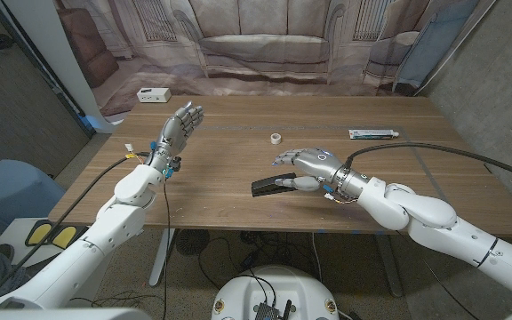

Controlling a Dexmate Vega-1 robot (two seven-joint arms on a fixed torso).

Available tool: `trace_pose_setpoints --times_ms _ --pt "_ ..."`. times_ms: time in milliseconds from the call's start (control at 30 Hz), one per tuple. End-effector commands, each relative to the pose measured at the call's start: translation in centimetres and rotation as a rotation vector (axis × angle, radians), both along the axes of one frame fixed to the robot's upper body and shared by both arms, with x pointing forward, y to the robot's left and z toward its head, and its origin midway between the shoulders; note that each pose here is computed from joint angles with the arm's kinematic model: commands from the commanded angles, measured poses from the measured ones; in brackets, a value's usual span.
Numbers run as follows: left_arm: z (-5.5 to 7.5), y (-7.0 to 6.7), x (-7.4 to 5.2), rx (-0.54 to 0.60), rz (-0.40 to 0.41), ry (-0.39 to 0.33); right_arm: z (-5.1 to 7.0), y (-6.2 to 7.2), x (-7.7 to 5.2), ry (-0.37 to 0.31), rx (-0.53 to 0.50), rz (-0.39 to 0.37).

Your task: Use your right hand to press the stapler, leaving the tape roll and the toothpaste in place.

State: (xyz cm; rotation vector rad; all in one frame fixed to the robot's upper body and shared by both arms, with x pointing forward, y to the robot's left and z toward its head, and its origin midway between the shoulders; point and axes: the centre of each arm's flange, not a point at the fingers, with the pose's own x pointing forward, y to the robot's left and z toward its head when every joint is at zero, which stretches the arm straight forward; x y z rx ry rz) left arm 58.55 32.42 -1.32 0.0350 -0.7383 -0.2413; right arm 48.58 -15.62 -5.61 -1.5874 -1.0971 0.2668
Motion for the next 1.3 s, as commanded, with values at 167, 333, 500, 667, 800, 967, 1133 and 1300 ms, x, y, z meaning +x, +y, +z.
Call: trace_pose_setpoints --times_ms 167,333,500,667,800,967,1133,1300 --pt "0.3 0.1 0.0 0.009 -0.002 -0.003 1.1 -0.5 0.4 0.007 0.158 0.007" --pt "0.9 0.0 0.1 0.008 -0.011 -0.023 1.2 -0.7 0.6 -0.006 0.213 0.013" --pt "1.3 -0.2 0.3 0.016 -0.02 -0.024 1.4 -0.9 0.5 -0.018 0.257 0.012" --pt "1.2 -0.2 0.5 0.021 -0.022 -0.02 1.7 -1.1 0.4 -0.023 0.279 0.011" --pt "1.1 -0.2 0.6 0.014 -0.024 -0.018 2.0 -1.3 0.4 -0.017 0.31 0.016" --pt "1.2 -0.3 0.6 0.011 -0.019 -0.015 2.4 -1.6 0.2 -0.007 0.35 0.027" --pt "1.7 -0.4 0.7 0.023 -0.023 -0.014 2.8 -1.7 0.0 -0.017 0.388 0.028" --pt "2.2 -0.8 1.0 0.033 -0.033 -0.015 3.1 -1.7 -0.1 -0.028 0.423 0.031"
